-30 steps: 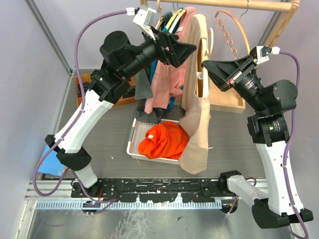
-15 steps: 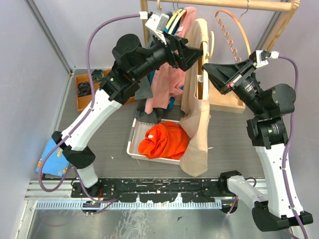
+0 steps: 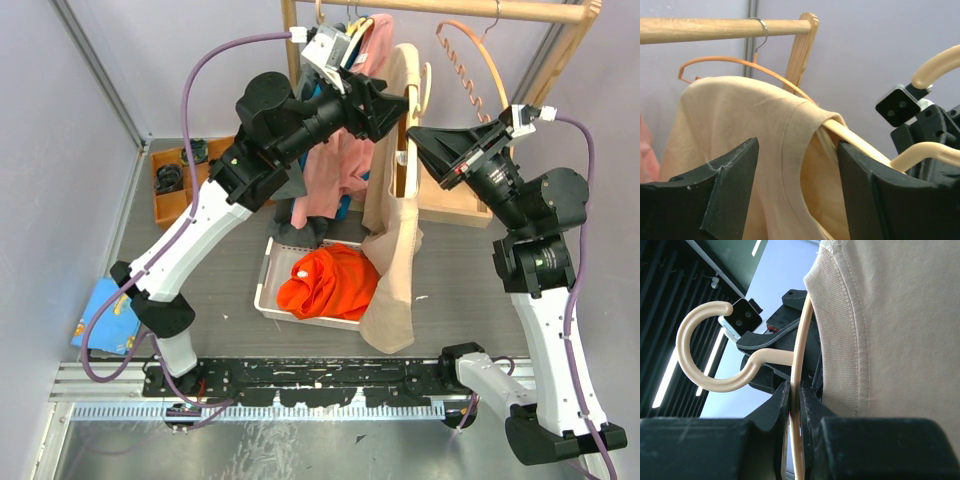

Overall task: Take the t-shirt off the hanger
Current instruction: Pick up the hanger from the clothesline.

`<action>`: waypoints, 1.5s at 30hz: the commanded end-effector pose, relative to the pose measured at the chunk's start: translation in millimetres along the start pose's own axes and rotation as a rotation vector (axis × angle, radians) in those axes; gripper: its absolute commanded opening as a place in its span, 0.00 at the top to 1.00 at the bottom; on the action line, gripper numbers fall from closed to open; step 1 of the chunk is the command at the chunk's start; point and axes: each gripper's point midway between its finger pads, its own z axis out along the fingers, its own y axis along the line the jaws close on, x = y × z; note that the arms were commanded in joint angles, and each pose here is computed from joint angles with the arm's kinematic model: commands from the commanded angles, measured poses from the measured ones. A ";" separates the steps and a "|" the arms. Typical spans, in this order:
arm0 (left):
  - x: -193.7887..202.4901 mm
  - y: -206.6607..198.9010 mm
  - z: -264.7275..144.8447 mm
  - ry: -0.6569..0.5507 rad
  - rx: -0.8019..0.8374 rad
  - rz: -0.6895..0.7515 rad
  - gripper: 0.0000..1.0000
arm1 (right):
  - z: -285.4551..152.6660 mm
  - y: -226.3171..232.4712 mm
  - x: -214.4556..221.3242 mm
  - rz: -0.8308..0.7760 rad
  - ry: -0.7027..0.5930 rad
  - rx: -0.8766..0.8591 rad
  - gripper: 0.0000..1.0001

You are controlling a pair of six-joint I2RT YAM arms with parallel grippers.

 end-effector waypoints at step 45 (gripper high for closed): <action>6.9 10.2 4.2 -0.038 -0.035 0.065 0.27 | -17.1 42.6 8.3 -0.056 -0.009 -0.140 0.99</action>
